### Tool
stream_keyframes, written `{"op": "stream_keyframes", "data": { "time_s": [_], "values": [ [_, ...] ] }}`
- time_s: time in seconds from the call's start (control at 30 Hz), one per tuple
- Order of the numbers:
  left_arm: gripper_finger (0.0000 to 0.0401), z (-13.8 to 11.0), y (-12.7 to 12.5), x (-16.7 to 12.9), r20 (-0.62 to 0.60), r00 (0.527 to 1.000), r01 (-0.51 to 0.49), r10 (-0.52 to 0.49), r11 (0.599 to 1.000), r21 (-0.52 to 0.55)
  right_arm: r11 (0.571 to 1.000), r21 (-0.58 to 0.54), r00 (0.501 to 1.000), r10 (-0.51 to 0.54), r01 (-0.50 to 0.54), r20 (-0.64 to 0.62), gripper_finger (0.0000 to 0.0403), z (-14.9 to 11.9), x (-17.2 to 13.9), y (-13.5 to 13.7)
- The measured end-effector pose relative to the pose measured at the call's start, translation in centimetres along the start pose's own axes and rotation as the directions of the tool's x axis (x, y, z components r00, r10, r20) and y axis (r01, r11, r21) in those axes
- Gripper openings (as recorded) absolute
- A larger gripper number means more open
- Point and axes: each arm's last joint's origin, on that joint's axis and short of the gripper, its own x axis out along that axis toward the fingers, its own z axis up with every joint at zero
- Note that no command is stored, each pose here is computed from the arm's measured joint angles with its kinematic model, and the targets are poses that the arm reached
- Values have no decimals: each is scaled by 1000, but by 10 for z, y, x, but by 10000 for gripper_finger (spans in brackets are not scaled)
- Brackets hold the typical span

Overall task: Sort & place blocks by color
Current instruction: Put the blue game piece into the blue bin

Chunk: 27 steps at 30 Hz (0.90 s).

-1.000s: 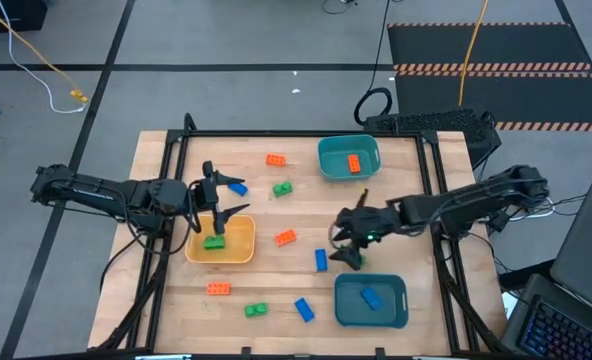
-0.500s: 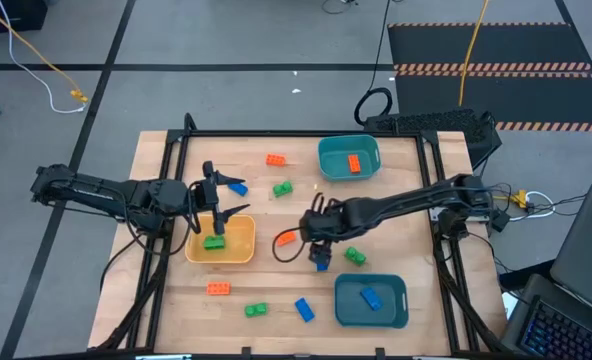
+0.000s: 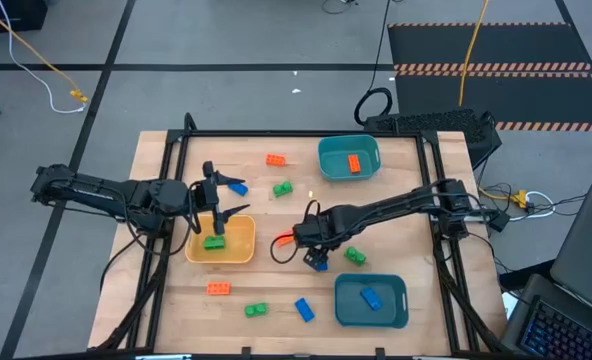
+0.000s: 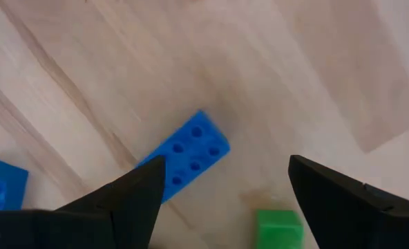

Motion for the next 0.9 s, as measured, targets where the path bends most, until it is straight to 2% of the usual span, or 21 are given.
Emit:
{"op": "stream_keyframes", "data": {
  "time_s": [0.37, 0.67, 0.9],
  "values": [
    [308, 0, 0, 0, 0, 1000, 0, 0, 1000, 0, 999, 29, 998, 32, -31, -45, 271, 1, 9, 3],
    [308, 0, 0, 0, 0, 1000, 0, 0, 1000, -1, 998, 22, 998, 53, -53, -27, 270, 2, 10, 6],
    [308, 0, 0, 0, 0, 1000, 0, 0, 1000, -1, 998, 7, 991, 69, -69, -116, 270, 2, 35, 12]
  ]
}}
